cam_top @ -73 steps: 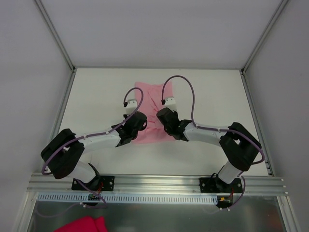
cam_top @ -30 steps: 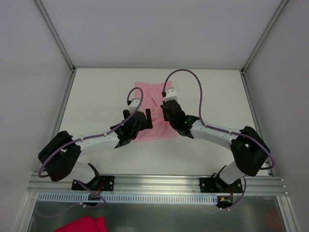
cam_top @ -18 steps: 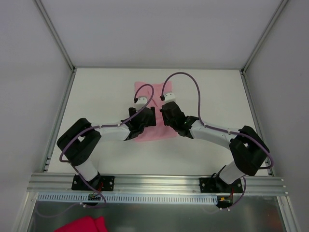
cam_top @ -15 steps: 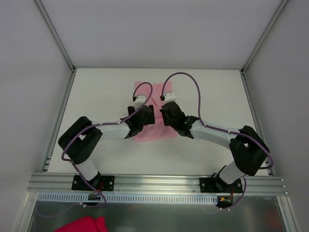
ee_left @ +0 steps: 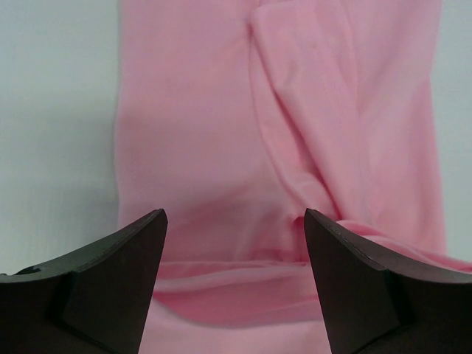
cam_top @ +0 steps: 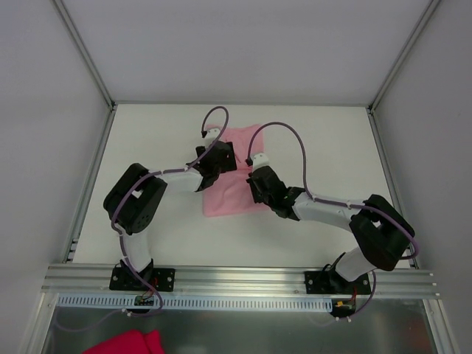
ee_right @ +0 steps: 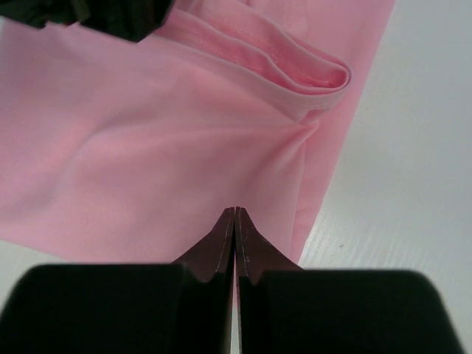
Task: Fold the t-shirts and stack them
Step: Fold the folded rectangular tshirt in 1/3 of the way
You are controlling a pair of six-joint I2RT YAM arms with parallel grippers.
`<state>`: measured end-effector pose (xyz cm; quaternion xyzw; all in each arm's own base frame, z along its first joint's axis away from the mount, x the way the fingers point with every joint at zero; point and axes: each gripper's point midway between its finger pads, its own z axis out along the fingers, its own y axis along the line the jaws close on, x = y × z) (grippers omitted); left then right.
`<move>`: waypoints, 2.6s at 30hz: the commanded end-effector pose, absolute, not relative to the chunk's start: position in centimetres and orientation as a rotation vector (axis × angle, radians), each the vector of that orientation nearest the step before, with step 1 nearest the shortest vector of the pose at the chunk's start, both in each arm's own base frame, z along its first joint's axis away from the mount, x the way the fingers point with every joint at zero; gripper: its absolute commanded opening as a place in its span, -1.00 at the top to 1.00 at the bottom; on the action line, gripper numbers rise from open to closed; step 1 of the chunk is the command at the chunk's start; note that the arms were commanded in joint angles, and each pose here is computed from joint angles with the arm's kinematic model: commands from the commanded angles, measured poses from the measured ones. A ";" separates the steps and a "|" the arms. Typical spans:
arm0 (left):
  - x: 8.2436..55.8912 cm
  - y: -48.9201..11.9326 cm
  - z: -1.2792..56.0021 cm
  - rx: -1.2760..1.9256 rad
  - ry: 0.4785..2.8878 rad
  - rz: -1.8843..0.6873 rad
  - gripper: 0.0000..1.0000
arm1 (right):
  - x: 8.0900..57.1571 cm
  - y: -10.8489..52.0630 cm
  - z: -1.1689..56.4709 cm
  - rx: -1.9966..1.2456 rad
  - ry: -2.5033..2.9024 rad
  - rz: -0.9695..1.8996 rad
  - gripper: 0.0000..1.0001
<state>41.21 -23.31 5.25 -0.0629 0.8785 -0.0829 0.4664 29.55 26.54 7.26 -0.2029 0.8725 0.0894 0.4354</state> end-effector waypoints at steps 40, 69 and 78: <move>35.1 -25.3 18.3 0.039 1.888 -0.527 -0.53 | 22.6 27.1 5.6 -0.637 2.079 0.085 0.98; 36.1 -23.5 19.0 0.049 1.860 -0.389 -0.57 | 27.7 26.3 0.8 -0.629 2.197 0.166 0.98; 34.5 -21.2 21.8 0.001 1.815 -0.371 -0.60 | 19.7 26.0 -0.3 -0.694 2.251 0.246 0.98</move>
